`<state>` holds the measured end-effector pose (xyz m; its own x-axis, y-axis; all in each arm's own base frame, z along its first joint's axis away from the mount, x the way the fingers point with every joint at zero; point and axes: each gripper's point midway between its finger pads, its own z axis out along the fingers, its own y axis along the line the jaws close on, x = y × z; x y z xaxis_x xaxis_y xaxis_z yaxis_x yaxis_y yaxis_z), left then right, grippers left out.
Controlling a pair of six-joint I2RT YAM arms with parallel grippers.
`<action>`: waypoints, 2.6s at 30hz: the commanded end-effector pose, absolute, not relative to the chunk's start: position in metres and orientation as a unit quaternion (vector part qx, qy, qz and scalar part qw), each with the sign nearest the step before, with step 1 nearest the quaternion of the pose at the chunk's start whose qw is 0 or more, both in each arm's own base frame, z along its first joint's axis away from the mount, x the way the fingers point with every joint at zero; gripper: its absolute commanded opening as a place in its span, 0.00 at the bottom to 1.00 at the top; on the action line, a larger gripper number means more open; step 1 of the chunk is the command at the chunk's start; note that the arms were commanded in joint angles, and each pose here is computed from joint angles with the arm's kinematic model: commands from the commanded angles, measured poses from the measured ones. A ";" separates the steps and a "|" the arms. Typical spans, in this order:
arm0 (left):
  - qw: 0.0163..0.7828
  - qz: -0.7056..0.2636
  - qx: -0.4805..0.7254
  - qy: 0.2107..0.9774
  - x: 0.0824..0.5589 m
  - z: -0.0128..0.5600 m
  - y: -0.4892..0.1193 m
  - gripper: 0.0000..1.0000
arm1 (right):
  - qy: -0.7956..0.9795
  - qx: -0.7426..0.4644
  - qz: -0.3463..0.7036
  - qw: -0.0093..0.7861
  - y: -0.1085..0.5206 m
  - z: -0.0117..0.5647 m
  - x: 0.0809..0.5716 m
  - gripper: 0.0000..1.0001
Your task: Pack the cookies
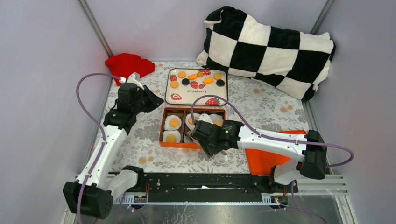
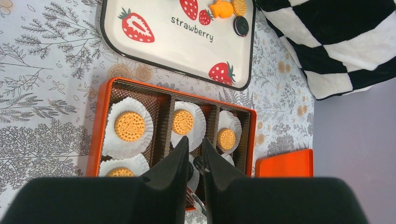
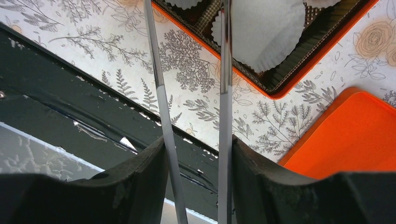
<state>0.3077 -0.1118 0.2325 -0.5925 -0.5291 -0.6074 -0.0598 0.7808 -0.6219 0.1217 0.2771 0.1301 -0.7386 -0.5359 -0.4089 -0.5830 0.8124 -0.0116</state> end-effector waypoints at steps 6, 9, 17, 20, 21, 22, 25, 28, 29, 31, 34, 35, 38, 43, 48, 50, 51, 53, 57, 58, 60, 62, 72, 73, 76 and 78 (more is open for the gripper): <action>0.433 -0.302 -0.156 0.835 0.311 0.243 -0.117 0.21 | 0.899 -0.262 0.083 0.341 0.299 0.219 0.165 0.49; 0.439 -0.303 -0.156 0.831 0.311 0.249 -0.116 0.21 | 0.883 -0.252 0.070 0.391 0.303 0.246 0.185 0.49; 0.463 -0.270 -0.178 0.825 0.313 0.266 -0.101 0.21 | 0.887 -0.234 0.029 0.398 0.317 0.225 0.279 0.48; 0.470 -0.258 -0.181 0.824 0.312 0.272 -0.096 0.21 | 0.893 -0.238 0.024 0.382 0.326 0.201 0.312 0.46; 0.471 -0.256 -0.181 0.824 0.311 0.273 -0.095 0.21 | 0.895 -0.243 0.018 0.373 0.331 0.189 0.323 0.45; 0.472 -0.253 -0.181 0.824 0.311 0.273 -0.094 0.21 | 0.897 -0.247 0.013 0.366 0.334 0.179 0.332 0.45; 0.473 -0.243 -0.185 0.826 0.311 0.272 -0.090 0.21 | 0.901 -0.257 -0.001 0.349 0.343 0.156 0.356 0.43; 0.472 -0.232 -0.187 0.830 0.312 0.269 -0.087 0.21 | 0.905 -0.262 -0.003 0.336 0.349 0.139 0.376 0.43; 0.472 -0.229 -0.188 0.830 0.313 0.268 -0.085 0.21 | 0.906 -0.262 -0.003 0.333 0.349 0.134 0.383 0.43; 0.472 -0.226 -0.190 0.831 0.313 0.267 -0.084 0.21 | 0.909 -0.257 -0.003 0.328 0.349 0.126 0.394 0.43; 0.472 -0.225 -0.189 0.831 0.314 0.267 -0.084 0.22 | 0.913 -0.250 -0.002 0.322 0.348 0.115 0.408 0.46; 0.473 -0.225 -0.189 0.831 0.315 0.268 -0.084 0.22 | 0.914 -0.248 0.001 0.320 0.349 0.111 0.412 0.47; 0.472 -0.224 -0.190 0.831 0.317 0.267 -0.084 0.22 | 0.918 -0.241 0.006 0.314 0.350 0.100 0.425 0.48; 0.467 -0.224 -0.190 0.834 0.319 0.263 -0.084 0.22 | 0.920 -0.244 0.017 0.305 0.361 0.084 0.438 0.50; 0.468 -0.221 -0.189 0.834 0.318 0.263 -0.082 0.22 | 0.923 -0.246 0.025 0.293 0.368 0.070 0.443 0.47; 0.467 -0.221 -0.189 0.835 0.318 0.263 -0.082 0.22 | 0.925 -0.244 0.028 0.291 0.368 0.069 0.442 0.33; 0.467 -0.222 -0.188 0.835 0.317 0.263 -0.082 0.22 | 0.926 -0.241 0.026 0.291 0.367 0.071 0.442 0.25; 0.466 -0.226 -0.186 0.835 0.316 0.264 -0.084 0.22 | 0.926 -0.236 0.023 0.294 0.363 0.081 0.440 0.11; 0.463 -0.238 -0.185 0.833 0.314 0.266 -0.087 0.22 | 0.920 -0.219 0.025 0.324 0.348 0.123 0.432 0.00; 0.463 -0.241 -0.184 0.832 0.313 0.267 -0.088 0.22 | 0.916 -0.214 0.029 0.337 0.345 0.137 0.429 0.00; 0.464 -0.246 -0.185 0.831 0.311 0.269 -0.089 0.22 | 0.909 -0.206 0.041 0.360 0.337 0.165 0.422 0.00; 0.465 -0.249 -0.186 0.829 0.309 0.271 -0.089 0.22 | 0.904 -0.201 0.050 0.374 0.327 0.188 0.411 0.00; 0.460 -0.266 -0.179 0.828 0.303 0.269 -0.095 0.22 | 0.907 -0.192 0.080 0.365 0.258 0.233 0.292 0.00; 0.457 -0.271 -0.177 0.829 0.303 0.267 -0.096 0.22 | 0.910 -0.191 0.083 0.358 0.252 0.231 0.274 0.00; 0.451 -0.282 -0.175 0.829 0.302 0.264 -0.101 0.22 | 0.919 -0.198 0.090 0.330 0.240 0.217 0.217 0.00; 0.448 -0.288 -0.173 0.829 0.303 0.261 -0.103 0.22 | 0.926 -0.192 0.090 0.312 0.231 0.202 0.187 0.00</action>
